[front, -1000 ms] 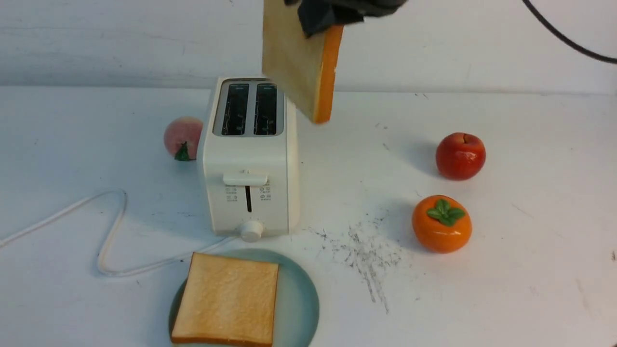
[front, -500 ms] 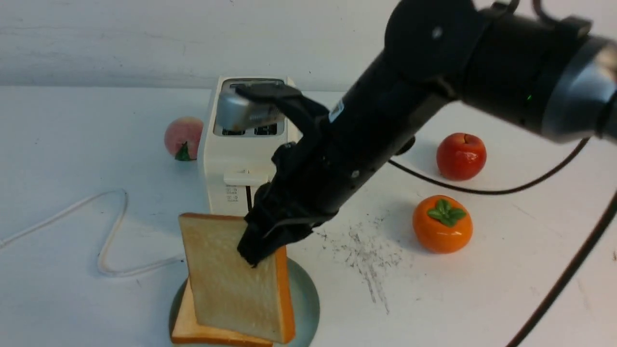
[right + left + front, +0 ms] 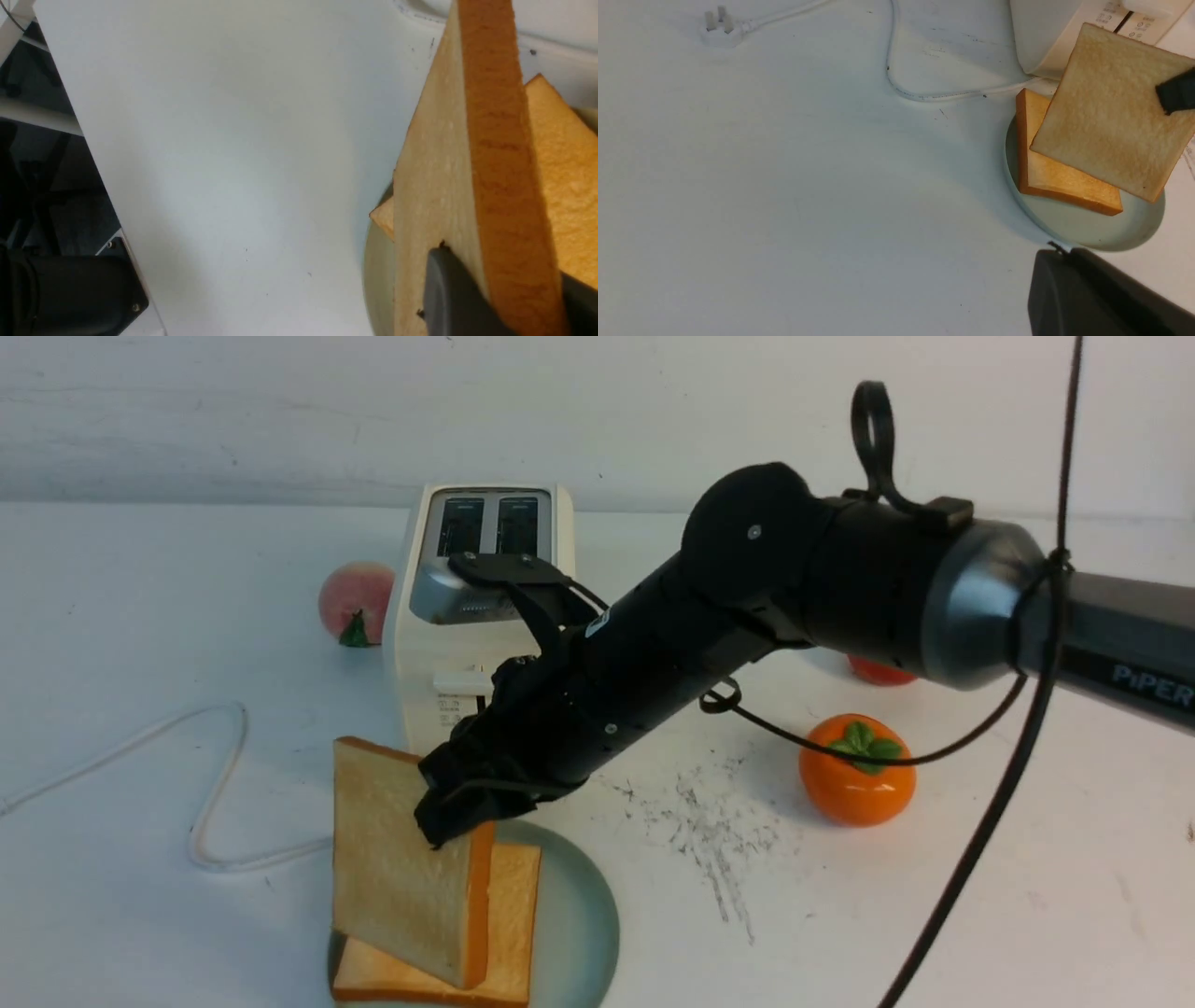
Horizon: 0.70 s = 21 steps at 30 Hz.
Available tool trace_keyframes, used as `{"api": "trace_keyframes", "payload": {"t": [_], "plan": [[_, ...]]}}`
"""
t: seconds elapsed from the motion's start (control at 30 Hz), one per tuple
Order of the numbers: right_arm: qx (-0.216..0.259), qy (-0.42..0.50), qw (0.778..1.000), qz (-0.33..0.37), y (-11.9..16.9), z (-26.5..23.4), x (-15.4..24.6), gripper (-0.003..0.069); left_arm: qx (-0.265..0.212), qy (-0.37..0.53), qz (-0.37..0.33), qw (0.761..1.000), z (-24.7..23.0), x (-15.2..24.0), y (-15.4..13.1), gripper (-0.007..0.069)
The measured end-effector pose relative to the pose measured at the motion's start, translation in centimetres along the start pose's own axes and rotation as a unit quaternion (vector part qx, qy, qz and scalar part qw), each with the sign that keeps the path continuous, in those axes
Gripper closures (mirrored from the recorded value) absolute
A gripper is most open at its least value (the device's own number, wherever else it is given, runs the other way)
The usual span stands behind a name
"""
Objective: Take toasted bread from bread machine on white table place on plate.
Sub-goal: 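Place the held slice of bread on top of the slice on the plate with the right gripper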
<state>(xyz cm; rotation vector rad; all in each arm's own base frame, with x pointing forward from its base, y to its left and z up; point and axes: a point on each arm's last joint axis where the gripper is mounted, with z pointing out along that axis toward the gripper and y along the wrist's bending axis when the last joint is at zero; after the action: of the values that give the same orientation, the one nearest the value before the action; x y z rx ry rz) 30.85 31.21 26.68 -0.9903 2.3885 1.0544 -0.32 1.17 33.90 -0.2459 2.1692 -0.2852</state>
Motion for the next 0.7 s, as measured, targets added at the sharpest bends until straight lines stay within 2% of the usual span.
{"api": "trace_keyframes", "payload": {"t": [0.17, 0.43, 0.47, 0.5, 0.7], "plan": [[-0.001, 0.013, 1.000, 0.006, -0.5, 0.8, 0.4, 0.0506, 0.000, 0.000, 0.000, 1.000, 0.0, 0.0, 0.0, 0.0639], [0.022, 0.042, 0.999, -0.020, -1.1, 0.9, 0.9, 0.0319, 0.000, 0.000, 0.000, 1.000, 0.0, 0.0, 0.0, 0.0639], [0.023, 0.043, 0.999, -0.021, -1.1, 0.9, 0.9, 0.0314, 0.000, 0.000, 0.000, 1.000, 0.0, 0.0, 0.0, 0.0639], [0.037, 0.052, 0.997, -0.035, -1.4, 0.9, 1.1, 0.0271, 0.000, 0.000, 0.000, 1.000, 0.0, 0.0, 0.0, 0.0639], [0.067, 0.072, 0.993, -0.065, -2.0, 0.8, 1.3, 0.0212, 0.000, 0.000, 0.000, 1.000, 0.0, 0.0, 0.0, 0.0639]]}}
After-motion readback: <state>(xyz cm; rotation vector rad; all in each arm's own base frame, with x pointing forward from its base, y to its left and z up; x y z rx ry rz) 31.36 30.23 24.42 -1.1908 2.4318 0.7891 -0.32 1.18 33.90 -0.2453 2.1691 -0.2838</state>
